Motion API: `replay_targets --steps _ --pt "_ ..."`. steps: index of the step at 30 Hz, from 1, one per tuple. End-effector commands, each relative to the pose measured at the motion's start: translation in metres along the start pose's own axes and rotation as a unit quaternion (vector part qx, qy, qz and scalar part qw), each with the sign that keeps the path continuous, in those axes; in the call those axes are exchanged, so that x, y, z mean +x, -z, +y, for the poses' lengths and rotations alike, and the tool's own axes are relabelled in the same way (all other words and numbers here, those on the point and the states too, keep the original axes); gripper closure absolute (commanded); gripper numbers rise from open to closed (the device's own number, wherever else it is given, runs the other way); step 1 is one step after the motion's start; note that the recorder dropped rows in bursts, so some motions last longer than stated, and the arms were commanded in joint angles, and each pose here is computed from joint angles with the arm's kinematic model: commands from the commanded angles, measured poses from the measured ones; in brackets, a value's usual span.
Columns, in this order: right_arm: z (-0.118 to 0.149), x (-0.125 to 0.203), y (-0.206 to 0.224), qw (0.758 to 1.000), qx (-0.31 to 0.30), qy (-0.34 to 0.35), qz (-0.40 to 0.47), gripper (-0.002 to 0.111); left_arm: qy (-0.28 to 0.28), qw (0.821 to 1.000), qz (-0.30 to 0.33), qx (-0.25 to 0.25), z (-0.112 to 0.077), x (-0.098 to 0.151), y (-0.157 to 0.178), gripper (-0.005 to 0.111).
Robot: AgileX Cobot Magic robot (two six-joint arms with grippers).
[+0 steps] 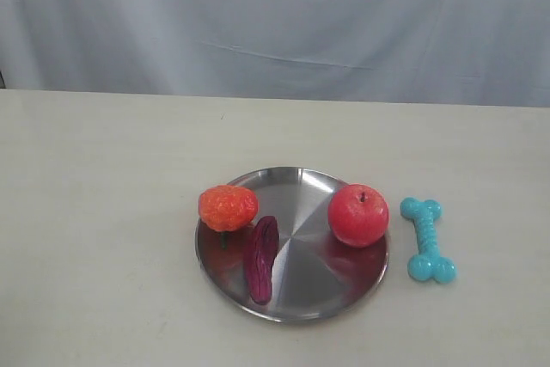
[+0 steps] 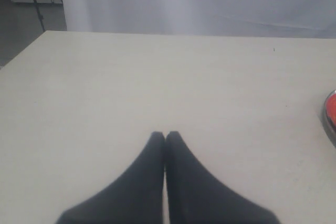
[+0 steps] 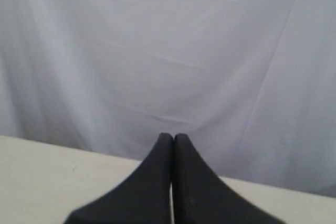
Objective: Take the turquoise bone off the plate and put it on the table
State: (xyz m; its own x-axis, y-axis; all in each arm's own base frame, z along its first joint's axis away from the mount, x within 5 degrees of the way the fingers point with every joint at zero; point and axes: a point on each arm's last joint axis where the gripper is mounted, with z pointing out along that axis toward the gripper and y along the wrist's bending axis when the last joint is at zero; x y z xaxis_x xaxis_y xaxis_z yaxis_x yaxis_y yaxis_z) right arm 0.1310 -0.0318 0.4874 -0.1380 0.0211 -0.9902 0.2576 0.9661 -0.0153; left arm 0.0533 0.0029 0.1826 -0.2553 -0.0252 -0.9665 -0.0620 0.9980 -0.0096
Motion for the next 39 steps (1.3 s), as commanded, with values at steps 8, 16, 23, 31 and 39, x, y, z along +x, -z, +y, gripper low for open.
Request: replay_targets --steps 8,16,23,31,39 --pt "-0.007 0.066 0.115 0.979 -0.007 -0.020 -0.201 0.109 0.002 1.000 -0.002 0.004 0.000 0.000 0.000 0.107" --pt "-0.008 0.111 0.145 0.967 -0.010 -0.025 -0.252 0.109 0.002 1.000 -0.002 0.004 0.000 0.000 0.000 0.107" --pt "-0.006 0.127 0.149 0.966 -0.025 -0.047 -0.254 0.109 0.002 1.000 -0.002 0.004 0.000 0.000 0.000 0.107" --pt "-0.006 0.126 0.149 0.965 -0.025 -0.047 -0.255 0.109 0.002 1.000 -0.002 0.004 0.000 0.000 0.000 0.107" --pt "-0.006 0.126 0.149 0.965 -0.025 -0.047 -0.255 0.109 0.002 1.000 -0.002 0.004 0.000 0.000 0.000 0.107"
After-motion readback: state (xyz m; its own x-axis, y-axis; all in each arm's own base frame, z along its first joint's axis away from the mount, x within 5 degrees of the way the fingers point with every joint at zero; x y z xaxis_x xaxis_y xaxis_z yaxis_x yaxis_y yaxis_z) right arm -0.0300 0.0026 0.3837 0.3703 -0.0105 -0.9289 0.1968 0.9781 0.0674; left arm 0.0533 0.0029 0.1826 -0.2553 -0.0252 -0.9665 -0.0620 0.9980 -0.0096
